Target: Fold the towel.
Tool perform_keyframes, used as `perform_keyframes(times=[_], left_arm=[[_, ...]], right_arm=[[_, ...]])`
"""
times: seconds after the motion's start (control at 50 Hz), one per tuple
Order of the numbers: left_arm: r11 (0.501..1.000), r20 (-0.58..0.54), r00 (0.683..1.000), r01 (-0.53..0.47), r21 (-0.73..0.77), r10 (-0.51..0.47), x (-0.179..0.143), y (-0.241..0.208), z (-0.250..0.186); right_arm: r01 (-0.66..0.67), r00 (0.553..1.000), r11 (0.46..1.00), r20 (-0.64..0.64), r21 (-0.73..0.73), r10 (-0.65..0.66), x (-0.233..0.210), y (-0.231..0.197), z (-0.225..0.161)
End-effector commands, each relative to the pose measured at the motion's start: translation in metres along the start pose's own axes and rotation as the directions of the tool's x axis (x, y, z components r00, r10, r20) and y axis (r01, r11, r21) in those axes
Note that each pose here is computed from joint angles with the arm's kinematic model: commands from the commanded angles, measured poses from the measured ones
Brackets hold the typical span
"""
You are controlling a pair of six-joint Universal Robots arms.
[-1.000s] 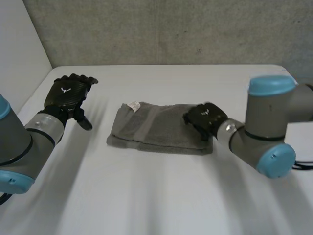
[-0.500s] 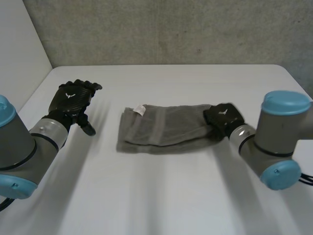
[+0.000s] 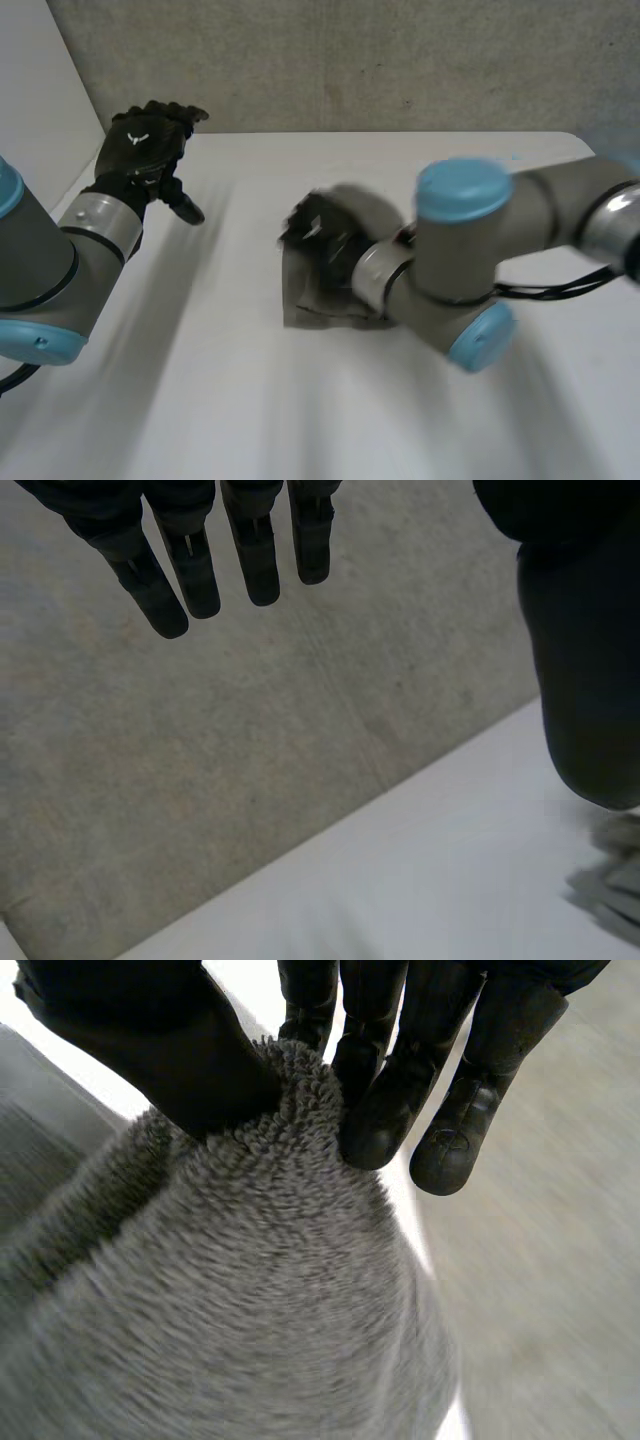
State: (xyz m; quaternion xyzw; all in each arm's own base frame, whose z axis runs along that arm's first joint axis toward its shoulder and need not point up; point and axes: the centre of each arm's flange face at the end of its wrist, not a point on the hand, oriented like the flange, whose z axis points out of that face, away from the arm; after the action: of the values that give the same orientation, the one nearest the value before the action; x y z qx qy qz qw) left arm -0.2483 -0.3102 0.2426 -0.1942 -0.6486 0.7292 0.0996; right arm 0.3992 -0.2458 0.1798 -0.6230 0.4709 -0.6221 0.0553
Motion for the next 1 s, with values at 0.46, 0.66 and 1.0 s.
perform_keyframes(times=[0.46, 0.66, 1.0], left_arm=[[0.995, -0.137, 0.986, 0.084, -0.054, -0.090, 0.078, 0.019, 0.012], [0.943, -0.246, 0.962, 0.029, -0.332, -0.116, 0.129, 0.087, -0.004], [0.952, -0.223, 0.969, 0.032, -0.305, -0.104, 0.117, 0.041, -0.005]], right_arm=[[-0.499, 0.843, 0.858, -0.299, -0.125, 0.447, 0.058, 0.019, -0.060], [-0.588, 0.807, 0.774, -0.243, -0.237, 0.538, 0.024, 0.078, -0.039], [-0.653, 0.745, 0.741, -0.307, -0.155, 0.592, 0.053, 0.070, -0.048]])
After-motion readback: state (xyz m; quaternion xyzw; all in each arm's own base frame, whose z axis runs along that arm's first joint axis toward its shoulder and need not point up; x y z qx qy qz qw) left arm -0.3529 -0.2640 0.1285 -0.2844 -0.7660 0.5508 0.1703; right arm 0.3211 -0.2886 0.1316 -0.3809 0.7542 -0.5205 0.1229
